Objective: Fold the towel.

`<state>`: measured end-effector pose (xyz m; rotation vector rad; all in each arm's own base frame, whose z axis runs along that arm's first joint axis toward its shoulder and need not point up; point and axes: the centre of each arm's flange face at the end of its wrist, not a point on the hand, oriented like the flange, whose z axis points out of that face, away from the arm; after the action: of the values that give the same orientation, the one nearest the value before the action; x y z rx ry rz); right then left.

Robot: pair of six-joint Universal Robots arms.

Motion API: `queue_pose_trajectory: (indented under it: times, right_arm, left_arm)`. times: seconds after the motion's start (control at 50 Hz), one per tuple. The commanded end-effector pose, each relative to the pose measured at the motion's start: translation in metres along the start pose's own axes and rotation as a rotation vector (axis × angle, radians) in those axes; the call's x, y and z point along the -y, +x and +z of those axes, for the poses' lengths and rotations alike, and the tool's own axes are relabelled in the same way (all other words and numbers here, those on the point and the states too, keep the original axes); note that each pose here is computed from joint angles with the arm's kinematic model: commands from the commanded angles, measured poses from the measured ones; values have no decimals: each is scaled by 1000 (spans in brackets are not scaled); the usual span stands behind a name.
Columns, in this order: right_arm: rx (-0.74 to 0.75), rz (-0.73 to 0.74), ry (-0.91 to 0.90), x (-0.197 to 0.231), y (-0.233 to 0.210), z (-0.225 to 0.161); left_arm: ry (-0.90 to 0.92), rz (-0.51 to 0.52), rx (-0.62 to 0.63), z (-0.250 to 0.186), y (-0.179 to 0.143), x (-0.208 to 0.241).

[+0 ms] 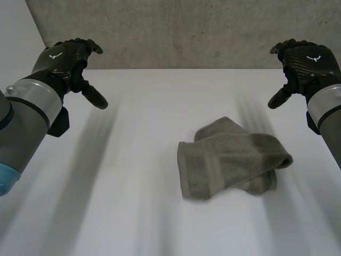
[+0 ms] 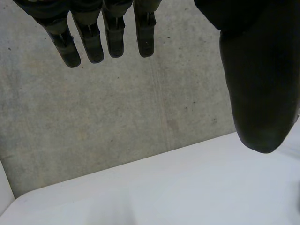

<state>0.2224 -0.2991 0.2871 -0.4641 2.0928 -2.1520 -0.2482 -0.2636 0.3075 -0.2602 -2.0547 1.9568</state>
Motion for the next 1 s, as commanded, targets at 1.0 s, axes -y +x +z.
queue_pose_trajectory:
  times: [1.0]
  right_arm:
    - [173, -57, -409, -110, 29, 7]
  left_arm:
    - [-301, 22, -493, 28, 113, -133]
